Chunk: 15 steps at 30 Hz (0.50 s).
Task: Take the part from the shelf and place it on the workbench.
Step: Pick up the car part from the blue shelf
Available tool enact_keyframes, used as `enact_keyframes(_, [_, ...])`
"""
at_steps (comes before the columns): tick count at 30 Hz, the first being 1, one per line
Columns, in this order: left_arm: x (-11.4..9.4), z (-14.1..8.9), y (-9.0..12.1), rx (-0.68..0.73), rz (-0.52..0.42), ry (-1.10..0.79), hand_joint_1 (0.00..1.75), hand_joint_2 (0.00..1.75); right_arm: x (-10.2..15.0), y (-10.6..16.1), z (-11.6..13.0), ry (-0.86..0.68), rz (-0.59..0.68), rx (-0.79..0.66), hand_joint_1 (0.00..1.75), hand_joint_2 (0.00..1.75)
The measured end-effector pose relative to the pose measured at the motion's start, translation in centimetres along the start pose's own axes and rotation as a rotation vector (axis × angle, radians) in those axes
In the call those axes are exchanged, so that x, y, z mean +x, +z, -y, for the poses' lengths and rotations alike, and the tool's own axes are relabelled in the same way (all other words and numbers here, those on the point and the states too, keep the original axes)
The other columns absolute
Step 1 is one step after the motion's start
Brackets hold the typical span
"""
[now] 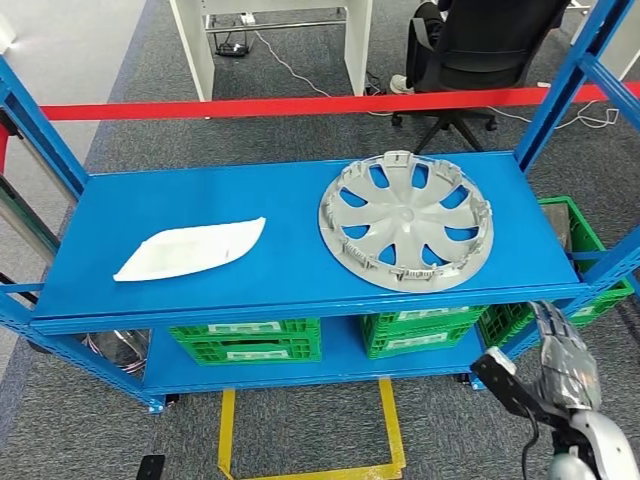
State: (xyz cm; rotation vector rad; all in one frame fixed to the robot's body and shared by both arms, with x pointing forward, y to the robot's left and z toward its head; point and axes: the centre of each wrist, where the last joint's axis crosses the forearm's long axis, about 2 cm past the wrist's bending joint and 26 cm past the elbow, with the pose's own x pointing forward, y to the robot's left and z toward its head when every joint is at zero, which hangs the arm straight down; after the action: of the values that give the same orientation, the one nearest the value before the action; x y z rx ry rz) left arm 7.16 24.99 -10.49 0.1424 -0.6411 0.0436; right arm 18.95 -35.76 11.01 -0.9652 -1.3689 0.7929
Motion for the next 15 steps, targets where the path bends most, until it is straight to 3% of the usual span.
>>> enact_keyframes(15, [1.1,0.3,-0.5,-0.037,-0.003,-0.045,0.00,1.75,4.8,-9.2,-1.7,0.078,0.115,0.190,0.00,1.75])
